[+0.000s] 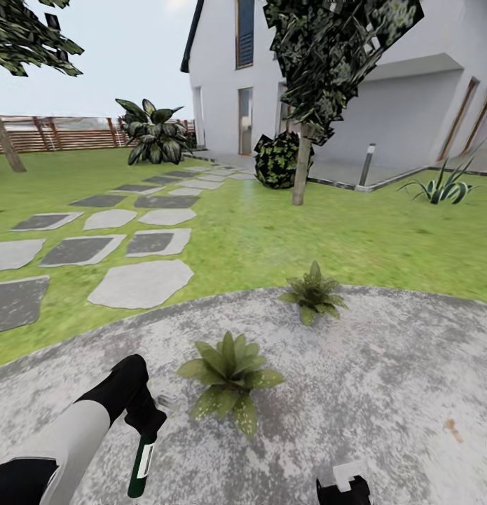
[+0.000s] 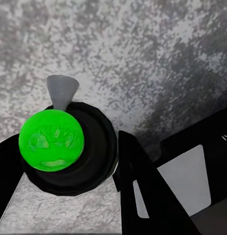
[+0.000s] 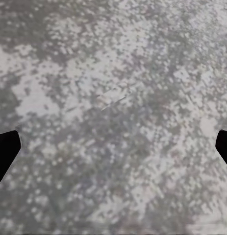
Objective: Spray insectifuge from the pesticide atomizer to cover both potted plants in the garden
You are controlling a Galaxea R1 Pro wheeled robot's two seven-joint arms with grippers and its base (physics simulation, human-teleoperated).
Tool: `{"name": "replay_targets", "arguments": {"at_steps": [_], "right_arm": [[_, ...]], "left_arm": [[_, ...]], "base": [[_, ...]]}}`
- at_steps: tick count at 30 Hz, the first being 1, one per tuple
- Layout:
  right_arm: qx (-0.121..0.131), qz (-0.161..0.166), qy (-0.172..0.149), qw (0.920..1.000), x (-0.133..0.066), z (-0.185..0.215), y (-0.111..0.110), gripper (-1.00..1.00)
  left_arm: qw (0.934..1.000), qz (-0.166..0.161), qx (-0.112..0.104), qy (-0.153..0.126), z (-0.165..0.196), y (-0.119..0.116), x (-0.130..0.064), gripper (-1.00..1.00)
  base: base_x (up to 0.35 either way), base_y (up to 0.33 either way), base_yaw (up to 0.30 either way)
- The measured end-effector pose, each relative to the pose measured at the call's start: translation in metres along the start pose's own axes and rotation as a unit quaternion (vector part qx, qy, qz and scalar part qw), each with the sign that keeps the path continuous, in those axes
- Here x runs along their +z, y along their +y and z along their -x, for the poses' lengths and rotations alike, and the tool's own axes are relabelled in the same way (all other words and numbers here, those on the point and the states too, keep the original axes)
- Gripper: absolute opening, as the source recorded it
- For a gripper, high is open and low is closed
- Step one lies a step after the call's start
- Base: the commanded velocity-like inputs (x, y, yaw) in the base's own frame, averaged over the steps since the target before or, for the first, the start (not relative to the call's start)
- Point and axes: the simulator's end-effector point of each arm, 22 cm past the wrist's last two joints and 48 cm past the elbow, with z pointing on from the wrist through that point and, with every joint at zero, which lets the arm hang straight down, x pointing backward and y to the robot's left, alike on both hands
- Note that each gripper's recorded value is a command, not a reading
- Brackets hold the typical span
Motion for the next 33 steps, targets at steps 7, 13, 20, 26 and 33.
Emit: {"name": "replay_targets", "arguments": {"at_steps": [7, 13, 20, 26, 33], "right_arm": [[0.0, 0.004, 0.0, 1.0, 0.0, 0.001, 0.004, 1.0], [0.002, 0.003, -0.002, 1.0, 0.0, 0.003, 0.004, 1.0], [0.003, 0.001, -0.002, 1.0, 0.0, 0.002, 0.002, 1.0], [0.003, 0.001, -0.002, 1.0, 0.0, 0.002, 0.002, 1.0], [0.002, -0.002, -0.003, 1.0, 0.0, 0.003, -0.001, 1.0]], "left_arm": [[1.0, 0.002, 0.0, 0.002, -0.001, 0.001, 0.0, -1.0], [1.0, 0.001, -0.001, 0.001, -0.001, 0.001, 0.0, -1.0], [1.0, 0.002, 0.0, 0.0, -0.001, 0.001, 0.0, -1.0], [1.0, 0.004, 0.0, -0.007, 0.004, 0.007, -0.008, -1.0], [0.9992, -0.02, 0.029, -0.016, 0.038, -0.002, -0.071, -1.0]], "base": [[-0.267, 0.205, -0.132], [-0.064, 0.195, -0.062], [-0.001, 0.138, -0.254], [0.0, 0.005, -0.267], [0.0, 0.0, -0.267]]}}
